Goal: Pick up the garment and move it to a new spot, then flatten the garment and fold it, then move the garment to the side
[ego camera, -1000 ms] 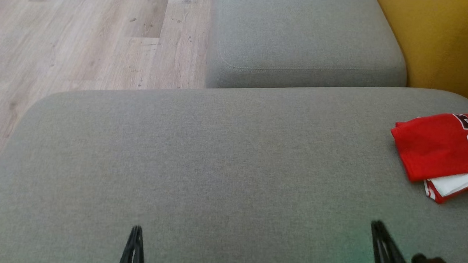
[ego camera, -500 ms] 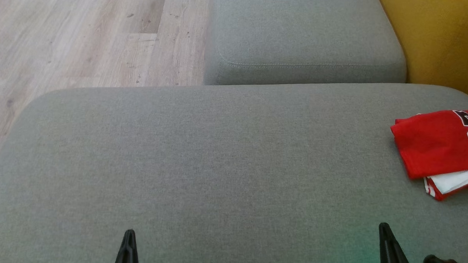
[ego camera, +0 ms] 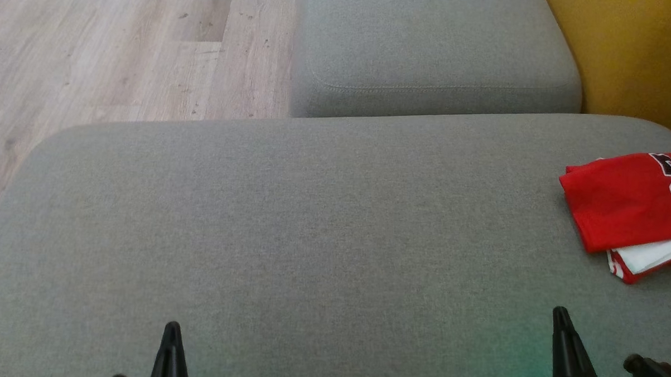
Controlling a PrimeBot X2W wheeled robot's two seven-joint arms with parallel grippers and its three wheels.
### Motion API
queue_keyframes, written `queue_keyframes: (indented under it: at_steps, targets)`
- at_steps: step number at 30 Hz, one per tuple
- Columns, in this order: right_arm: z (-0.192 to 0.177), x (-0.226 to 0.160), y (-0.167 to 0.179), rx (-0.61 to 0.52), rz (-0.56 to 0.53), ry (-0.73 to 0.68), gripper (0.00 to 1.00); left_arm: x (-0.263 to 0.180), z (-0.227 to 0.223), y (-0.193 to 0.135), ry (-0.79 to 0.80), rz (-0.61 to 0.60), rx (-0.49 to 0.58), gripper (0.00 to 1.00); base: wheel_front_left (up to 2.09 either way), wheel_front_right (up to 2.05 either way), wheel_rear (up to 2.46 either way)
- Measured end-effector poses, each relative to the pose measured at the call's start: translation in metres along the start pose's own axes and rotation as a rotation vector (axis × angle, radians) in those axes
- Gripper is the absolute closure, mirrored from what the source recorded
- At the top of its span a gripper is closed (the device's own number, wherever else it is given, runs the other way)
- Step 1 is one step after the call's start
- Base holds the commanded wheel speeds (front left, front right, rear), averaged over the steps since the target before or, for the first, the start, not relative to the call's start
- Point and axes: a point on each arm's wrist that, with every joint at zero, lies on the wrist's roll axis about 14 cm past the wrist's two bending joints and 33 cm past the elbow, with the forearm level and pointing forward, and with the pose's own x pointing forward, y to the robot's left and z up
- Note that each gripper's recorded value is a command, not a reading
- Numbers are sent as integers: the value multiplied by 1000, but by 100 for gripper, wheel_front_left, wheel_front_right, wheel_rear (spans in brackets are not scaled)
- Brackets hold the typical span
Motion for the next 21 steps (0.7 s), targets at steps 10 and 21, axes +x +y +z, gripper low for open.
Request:
queue_keyframes:
  at_steps: [10, 21]
  targets:
    - [4, 7, -4, 122, -25, -3, 100, 10, 4, 3, 14, 7, -117, 100, 0, 0, 0]
    - [5, 10, -11, 243, -55, 1, 100, 19, 6, 4, 27, 6, -233, 100, 0, 0, 0]
